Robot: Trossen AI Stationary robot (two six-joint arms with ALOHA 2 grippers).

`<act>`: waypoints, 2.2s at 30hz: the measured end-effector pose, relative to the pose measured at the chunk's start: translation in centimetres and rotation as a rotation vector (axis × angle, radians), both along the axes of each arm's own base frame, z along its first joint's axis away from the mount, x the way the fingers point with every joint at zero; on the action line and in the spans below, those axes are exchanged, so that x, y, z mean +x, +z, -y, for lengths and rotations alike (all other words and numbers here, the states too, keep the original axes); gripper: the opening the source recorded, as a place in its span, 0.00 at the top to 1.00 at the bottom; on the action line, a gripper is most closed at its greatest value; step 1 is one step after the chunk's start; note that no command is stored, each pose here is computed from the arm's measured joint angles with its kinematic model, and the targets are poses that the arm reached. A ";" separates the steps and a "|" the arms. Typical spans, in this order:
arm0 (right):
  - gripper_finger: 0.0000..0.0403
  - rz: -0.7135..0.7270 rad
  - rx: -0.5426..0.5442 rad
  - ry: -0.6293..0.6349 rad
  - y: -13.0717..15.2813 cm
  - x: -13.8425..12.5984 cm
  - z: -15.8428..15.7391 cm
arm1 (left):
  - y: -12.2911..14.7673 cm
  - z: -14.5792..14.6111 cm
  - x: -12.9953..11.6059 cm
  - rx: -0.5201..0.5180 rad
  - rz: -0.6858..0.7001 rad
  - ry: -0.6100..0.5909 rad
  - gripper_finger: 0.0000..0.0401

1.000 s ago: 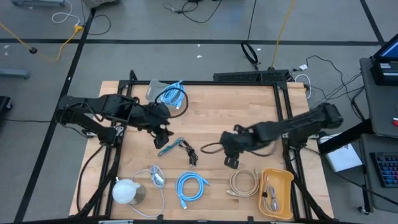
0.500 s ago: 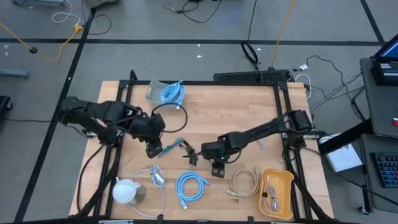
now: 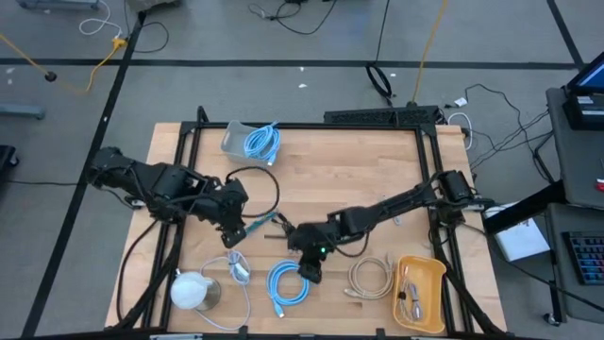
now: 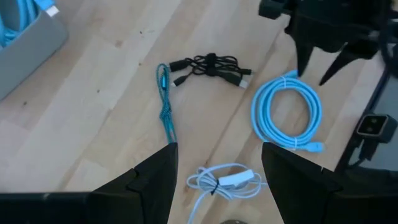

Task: Pick & Place USB Port
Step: Put the blue HDMI cable into the gray bin

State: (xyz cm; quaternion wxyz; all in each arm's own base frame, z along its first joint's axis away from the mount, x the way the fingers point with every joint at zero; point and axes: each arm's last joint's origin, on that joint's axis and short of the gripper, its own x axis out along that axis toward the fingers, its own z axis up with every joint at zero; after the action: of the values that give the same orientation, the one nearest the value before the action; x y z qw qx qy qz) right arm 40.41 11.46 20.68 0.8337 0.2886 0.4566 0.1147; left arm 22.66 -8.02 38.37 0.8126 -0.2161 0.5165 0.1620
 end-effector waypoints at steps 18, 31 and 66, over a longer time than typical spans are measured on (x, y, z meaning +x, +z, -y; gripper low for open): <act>0.67 -0.135 0.034 -0.152 -7.2 1.4 -3.6 | 0.1 7.4 -2.4 -0.050 0.128 -0.074 0.42; 0.72 -0.187 0.027 -0.195 -8.3 1.2 -3.8 | -1.8 11.0 -2.6 -0.052 0.067 -0.112 0.42; 0.40 -0.071 -0.260 -0.167 2.4 -2.9 0.3 | -1.9 11.6 -3.1 -0.049 0.093 -0.085 0.42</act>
State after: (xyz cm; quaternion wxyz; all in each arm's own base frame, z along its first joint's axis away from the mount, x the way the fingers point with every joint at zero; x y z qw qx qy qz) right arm 37.54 11.16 23.12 0.8539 0.2192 0.4713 -0.0255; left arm 19.55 -19.66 36.52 0.8363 -0.2212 0.4906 0.1045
